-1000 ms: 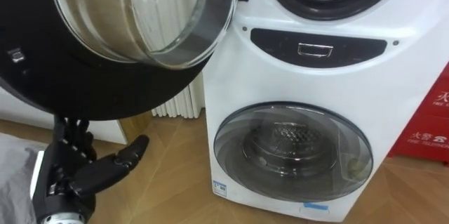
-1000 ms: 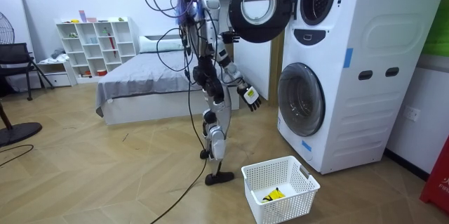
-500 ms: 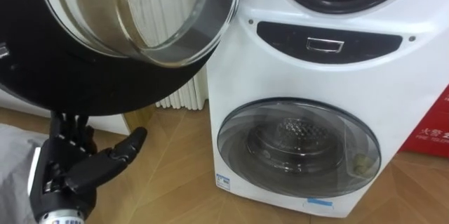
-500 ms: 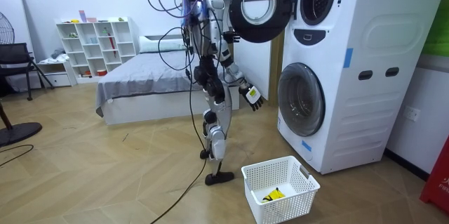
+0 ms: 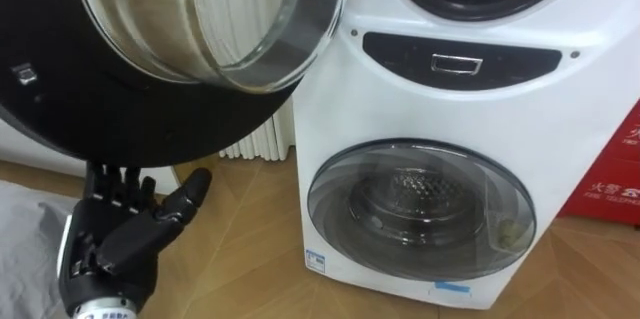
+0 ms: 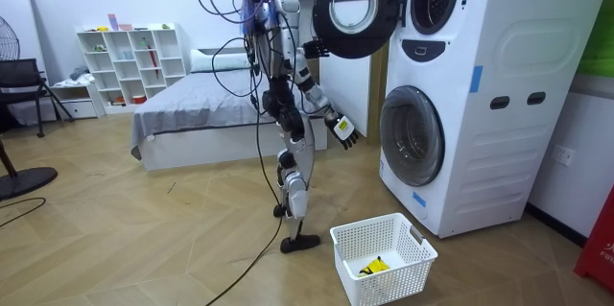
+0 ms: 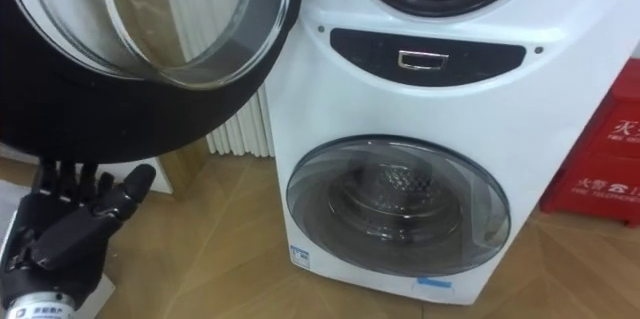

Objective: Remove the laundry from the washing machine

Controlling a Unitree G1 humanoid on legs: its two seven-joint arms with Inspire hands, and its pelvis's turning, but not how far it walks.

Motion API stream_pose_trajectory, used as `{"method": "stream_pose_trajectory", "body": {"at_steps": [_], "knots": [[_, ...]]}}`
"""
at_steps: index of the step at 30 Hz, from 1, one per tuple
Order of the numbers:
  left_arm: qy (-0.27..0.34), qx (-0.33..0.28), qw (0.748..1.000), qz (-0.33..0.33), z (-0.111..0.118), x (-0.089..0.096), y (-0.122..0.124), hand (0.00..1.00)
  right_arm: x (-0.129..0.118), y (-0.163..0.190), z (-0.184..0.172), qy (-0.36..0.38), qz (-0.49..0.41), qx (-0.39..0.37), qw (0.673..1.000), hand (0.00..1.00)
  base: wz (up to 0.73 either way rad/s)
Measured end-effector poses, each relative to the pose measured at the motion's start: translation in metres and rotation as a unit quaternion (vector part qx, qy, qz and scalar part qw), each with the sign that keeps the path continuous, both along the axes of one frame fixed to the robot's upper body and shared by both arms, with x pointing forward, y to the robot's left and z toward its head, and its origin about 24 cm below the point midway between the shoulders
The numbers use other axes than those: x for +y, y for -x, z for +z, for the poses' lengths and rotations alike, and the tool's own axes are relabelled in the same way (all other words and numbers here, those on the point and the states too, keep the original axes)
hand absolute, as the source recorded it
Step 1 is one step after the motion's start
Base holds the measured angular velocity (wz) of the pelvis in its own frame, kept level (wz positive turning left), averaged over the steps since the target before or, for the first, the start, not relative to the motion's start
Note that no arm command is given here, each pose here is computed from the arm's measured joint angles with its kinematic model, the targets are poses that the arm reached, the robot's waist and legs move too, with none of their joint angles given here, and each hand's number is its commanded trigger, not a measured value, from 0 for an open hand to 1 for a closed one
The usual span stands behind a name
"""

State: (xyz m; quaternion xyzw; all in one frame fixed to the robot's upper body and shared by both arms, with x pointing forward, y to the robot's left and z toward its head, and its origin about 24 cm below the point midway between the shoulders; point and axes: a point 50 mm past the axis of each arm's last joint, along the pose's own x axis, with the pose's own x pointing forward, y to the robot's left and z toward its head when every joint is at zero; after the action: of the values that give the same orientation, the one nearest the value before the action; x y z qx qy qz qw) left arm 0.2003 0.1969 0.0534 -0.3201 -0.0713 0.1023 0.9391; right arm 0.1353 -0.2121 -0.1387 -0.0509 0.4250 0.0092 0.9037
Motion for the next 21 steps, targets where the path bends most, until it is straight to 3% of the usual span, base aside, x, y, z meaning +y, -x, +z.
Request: {"method": "stream_pose_trajectory", "body": {"at_steps": [12, 21], "knots": [[0.040, -0.009, 0.999, 0.002, -0.005, -0.012, 0.008, 0.00, -0.001, -0.003, 0.001, 0.006, -0.008, -0.006, 1.000, 0.00, -0.05], [0.092, -0.018, 0.996, -0.007, -0.007, -0.043, 0.011, 0.00, 0.006, -0.007, 0.001, -0.016, -0.037, -0.018, 0.999, 0.00, 0.07]]}}
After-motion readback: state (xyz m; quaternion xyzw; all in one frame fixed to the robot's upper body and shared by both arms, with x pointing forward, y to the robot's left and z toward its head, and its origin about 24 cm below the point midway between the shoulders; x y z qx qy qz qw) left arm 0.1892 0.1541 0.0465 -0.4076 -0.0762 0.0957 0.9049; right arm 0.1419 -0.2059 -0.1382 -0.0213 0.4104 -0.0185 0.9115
